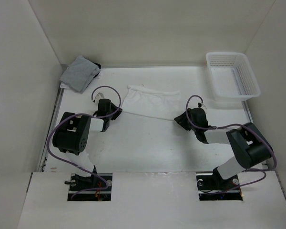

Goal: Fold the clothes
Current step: Fold the tank top

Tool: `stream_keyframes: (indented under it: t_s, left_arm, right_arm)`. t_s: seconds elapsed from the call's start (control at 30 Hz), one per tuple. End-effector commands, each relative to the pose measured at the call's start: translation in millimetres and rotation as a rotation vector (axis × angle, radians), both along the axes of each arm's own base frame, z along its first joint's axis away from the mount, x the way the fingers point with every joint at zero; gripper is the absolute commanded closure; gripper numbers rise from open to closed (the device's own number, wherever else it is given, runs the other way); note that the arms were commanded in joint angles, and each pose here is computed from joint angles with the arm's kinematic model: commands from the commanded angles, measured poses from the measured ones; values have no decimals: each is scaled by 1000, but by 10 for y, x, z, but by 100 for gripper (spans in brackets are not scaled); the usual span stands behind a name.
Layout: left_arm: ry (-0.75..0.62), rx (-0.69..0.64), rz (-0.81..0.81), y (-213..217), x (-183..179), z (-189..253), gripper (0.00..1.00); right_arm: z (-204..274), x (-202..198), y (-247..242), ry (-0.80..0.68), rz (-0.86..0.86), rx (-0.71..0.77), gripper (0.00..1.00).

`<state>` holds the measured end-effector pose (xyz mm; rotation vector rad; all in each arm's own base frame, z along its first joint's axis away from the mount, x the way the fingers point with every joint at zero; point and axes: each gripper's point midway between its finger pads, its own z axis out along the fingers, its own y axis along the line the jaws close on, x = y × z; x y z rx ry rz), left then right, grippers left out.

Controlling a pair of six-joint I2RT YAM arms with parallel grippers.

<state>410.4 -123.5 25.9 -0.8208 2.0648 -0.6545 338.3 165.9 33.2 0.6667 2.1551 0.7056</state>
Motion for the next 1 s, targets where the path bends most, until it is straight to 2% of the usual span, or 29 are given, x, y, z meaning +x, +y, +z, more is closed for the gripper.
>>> stream_keyframes:
  t_s: [0.0,0.2,0.33,0.5,0.6,0.77,0.97]
  left_arm:
    - [-22,5,12,-5,61,43,92]
    - [-38,-1,11,-42,83,78,94]
    - [-48,-8,12,-53,98,85,97]
    - [-116,-27,7,-66,70,372,100]
    - [-206,-45,-2,-45,-51,807,100]
    - [-348,-31,-22,61,-496,1610,100]
    - [-494,-33,-47,206,-1465,2507,100]
  right_arm:
    - [-24,62,107,-1,4,48,59]
    - [-96,112,131,19,-6,88,74]
    - [-53,160,96,0,-34,86,90]
    - [193,147,-15,-82,-69,42,97]
    - [487,31,-17,-158,-43,37,98]
    - [1131,-463,-120,-275,17,-29,98]
    - [1859,-1311,-310,-361,91,-30,98]
